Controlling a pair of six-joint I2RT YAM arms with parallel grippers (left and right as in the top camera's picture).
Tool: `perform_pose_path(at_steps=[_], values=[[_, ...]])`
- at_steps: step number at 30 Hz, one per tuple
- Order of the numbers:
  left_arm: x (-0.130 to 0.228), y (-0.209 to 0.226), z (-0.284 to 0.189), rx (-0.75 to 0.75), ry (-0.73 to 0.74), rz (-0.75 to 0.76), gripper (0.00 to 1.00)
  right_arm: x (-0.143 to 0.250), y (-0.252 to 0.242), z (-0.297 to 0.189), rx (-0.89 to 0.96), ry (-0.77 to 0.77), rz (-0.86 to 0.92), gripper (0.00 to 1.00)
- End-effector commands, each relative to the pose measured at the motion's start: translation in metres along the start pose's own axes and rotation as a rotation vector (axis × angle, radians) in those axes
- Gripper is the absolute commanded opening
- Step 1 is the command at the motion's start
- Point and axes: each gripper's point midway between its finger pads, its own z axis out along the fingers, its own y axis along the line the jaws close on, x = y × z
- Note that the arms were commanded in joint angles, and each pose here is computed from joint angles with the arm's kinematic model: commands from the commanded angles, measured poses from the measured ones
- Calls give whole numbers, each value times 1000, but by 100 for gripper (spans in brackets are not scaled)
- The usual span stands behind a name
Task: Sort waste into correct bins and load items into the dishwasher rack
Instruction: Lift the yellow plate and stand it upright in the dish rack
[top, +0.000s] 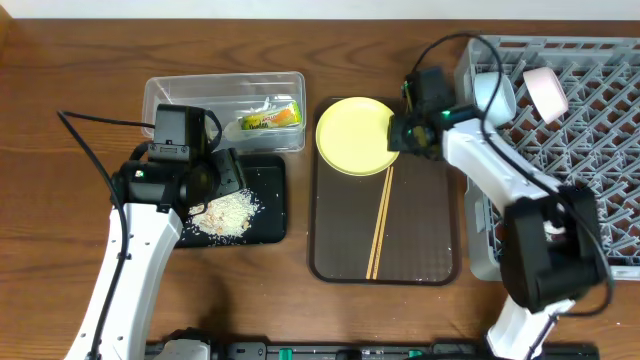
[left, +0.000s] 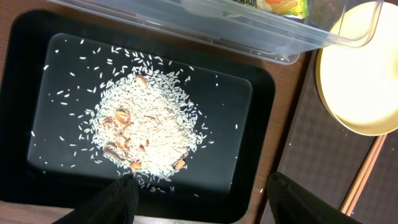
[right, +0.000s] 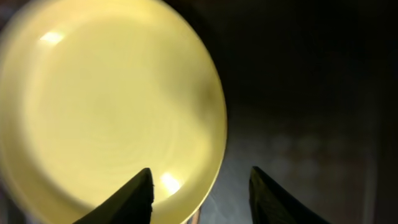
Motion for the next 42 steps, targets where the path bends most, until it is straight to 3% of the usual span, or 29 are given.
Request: perform_pose_path(at_steps=[1, 5, 9, 16, 23, 34, 42], values=[[0, 3, 1, -14, -1, -17, 69, 17, -5, 24, 50, 48, 86, 45], [0, 3, 1, -14, -1, -17, 69, 21, -7, 40, 57, 59, 141, 29], [0, 3, 1, -14, -1, -17, 69, 8, -1, 37, 31, 7, 154, 1], [0, 3, 1, -14, 0, -17, 69, -42, -10, -8, 20, -175, 158, 1], [0, 3, 1, -14, 0, -17, 69, -80, -47, -114, 97, -369, 36, 1], [0, 3, 1, -15, -1, -17, 69, -79, -174, -268, 611, -548, -56, 1], [0, 3, 1, -15, -1, -17, 69, -51, -234, -317, 1013, -434, -74, 1]])
